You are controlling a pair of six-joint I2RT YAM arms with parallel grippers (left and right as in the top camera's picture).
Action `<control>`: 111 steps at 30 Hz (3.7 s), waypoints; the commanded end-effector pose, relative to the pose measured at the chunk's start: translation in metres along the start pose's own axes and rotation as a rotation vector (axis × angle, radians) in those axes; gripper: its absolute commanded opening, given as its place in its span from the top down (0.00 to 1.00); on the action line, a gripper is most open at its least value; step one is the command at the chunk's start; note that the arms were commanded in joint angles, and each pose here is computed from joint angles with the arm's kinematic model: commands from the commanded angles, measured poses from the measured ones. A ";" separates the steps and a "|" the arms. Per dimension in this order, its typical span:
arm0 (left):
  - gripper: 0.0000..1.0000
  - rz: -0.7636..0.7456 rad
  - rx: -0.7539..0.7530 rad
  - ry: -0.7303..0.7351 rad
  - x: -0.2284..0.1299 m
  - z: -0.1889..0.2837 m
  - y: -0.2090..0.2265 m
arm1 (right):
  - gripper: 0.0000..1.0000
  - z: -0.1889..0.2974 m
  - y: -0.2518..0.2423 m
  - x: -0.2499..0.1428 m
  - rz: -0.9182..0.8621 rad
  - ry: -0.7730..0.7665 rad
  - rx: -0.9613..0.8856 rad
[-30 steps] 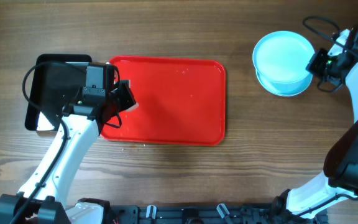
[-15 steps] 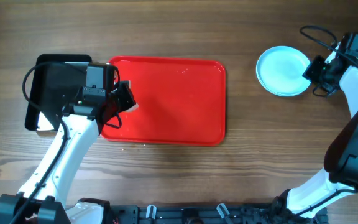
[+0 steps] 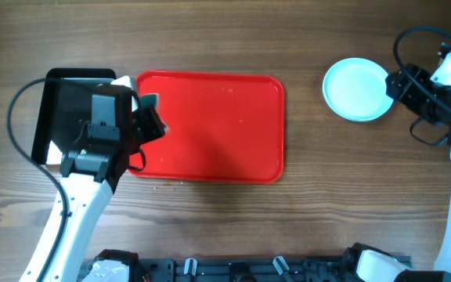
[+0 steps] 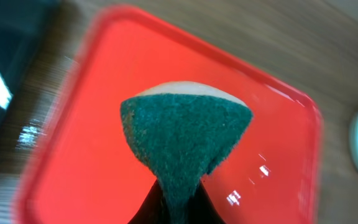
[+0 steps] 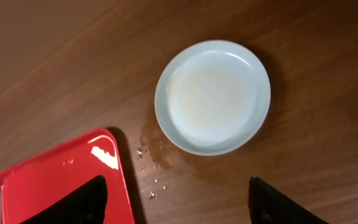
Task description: Clean dirty plates on tray and stack at the side
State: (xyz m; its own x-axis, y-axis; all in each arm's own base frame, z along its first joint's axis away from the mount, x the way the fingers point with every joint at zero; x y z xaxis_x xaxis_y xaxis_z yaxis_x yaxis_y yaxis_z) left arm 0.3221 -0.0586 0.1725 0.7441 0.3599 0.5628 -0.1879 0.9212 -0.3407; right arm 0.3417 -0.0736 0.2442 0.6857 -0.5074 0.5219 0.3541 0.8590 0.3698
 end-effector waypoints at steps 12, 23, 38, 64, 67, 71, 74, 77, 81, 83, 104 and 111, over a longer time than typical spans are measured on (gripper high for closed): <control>0.69 0.243 0.432 -0.178 0.070 -0.074 0.198 | 0.28 -0.009 0.021 -0.031 0.033 0.153 0.130; 0.34 0.252 0.323 -0.188 0.062 0.012 0.153 | 0.30 0.043 0.063 -0.054 0.236 0.089 0.213; 0.00 0.234 0.070 -0.409 0.024 0.152 0.079 | 0.00 0.207 0.048 -0.152 0.337 -0.263 0.218; 0.00 0.235 0.071 -0.408 0.024 0.151 0.079 | 0.00 0.101 0.054 -0.166 0.461 -0.662 0.518; 0.00 0.235 0.071 -0.408 0.024 0.151 0.079 | 0.00 0.075 0.053 -0.159 0.413 -0.714 0.548; 0.00 0.235 0.071 -0.408 0.024 0.151 0.079 | 0.00 0.056 0.050 -0.154 0.396 -0.786 0.562; 0.00 0.235 0.071 -0.408 0.024 0.151 0.079 | 0.01 0.035 0.041 -0.154 0.368 -0.825 0.549; 0.00 0.235 0.071 -0.408 0.024 0.151 0.079 | 0.00 0.012 0.029 -0.163 0.344 -0.756 0.494; 0.00 0.235 0.071 -0.408 0.024 0.151 0.079 | 0.00 0.013 0.030 -0.163 0.391 -0.774 0.480; 0.00 0.235 0.071 -0.408 0.024 0.151 0.079 | 0.00 0.013 0.029 -0.163 0.391 -0.773 0.480; 0.00 0.145 0.073 -0.334 -0.009 0.143 0.071 | 0.00 0.012 0.029 -0.163 0.390 -0.773 0.480; 0.00 0.009 -0.117 -0.551 -0.032 0.101 0.056 | 0.00 0.012 0.029 -0.163 0.391 -0.773 0.480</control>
State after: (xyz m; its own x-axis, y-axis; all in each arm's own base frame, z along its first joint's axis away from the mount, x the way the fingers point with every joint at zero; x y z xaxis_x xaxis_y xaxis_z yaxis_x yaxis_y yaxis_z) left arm 0.2204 0.0019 0.2368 0.3404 0.4506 0.8253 -0.1547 0.8926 -0.4235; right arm 0.2329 0.0348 0.1770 0.0562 -0.2627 0.9632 -0.2276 0.9360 0.2686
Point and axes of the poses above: each gripper's point midway between its finger pads, its own z axis back along the fingers, its own y axis along the line the jaws close on, x = y × z, the point moved 1 cm from there along z, back along the fingers, and after that the axes turned 1 degree about -z, right-handed, at the moved point
